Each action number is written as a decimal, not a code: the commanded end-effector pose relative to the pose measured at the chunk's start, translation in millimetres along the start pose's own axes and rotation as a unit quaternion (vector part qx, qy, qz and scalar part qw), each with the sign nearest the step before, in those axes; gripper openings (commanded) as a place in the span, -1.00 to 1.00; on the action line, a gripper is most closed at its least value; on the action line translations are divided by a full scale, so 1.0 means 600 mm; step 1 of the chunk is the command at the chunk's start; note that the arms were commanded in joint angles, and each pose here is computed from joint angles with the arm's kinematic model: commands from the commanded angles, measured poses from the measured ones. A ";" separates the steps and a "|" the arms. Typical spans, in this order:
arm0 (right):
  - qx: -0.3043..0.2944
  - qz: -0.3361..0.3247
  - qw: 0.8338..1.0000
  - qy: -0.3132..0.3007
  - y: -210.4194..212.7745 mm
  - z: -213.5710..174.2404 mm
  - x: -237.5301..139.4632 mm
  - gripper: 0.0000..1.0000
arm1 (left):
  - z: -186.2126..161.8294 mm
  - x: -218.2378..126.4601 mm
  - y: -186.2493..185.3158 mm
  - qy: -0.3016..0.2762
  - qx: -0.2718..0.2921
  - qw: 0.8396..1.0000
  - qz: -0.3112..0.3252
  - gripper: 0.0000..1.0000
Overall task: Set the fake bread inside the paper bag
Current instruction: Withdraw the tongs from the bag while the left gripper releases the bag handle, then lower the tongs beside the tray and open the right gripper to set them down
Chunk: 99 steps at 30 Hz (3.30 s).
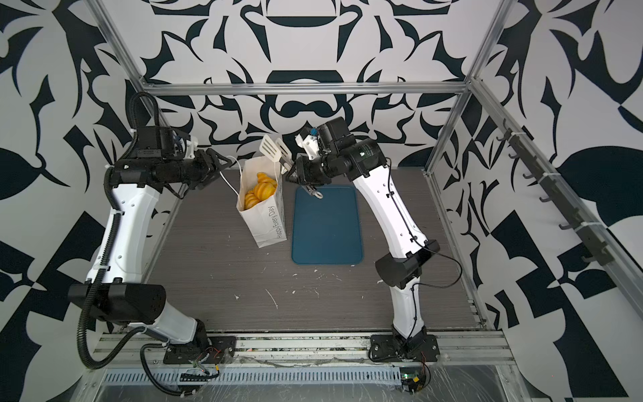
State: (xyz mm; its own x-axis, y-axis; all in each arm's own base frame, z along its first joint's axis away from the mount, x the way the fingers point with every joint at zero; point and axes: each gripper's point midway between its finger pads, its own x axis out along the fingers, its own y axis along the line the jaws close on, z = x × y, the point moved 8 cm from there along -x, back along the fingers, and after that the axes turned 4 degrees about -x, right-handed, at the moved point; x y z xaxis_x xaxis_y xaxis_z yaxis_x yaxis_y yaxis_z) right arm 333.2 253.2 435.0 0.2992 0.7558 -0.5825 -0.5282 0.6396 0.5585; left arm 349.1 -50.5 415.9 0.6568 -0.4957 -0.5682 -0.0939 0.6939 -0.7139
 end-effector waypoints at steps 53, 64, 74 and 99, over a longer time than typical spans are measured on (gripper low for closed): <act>0.276 -0.338 0.898 0.057 -0.487 -0.142 -0.073 -0.23 | 0.000 0.064 0.214 -0.092 0.015 0.987 0.130 0.98; 0.280 -0.347 0.889 0.108 -0.532 -0.180 -0.033 -0.24 | 0.003 0.091 0.231 -0.095 0.066 0.986 0.121 0.99; 0.285 -0.365 0.873 0.154 -0.564 -0.225 -0.007 -0.25 | -0.005 0.094 0.232 -0.108 0.093 0.985 0.102 0.99; 0.303 -0.378 0.850 0.208 -0.624 -0.266 0.046 -0.20 | -0.015 0.100 0.219 -0.090 0.118 0.985 0.087 0.99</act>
State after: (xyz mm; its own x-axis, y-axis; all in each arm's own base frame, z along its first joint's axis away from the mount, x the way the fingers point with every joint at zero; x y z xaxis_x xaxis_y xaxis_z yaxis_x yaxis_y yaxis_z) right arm 407.5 14.8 107.8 -0.0274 0.0870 -0.9958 0.2257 0.9710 0.0786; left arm 372.6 11.1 274.5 0.7619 -0.2529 -0.5963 -0.0953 0.8668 -0.4894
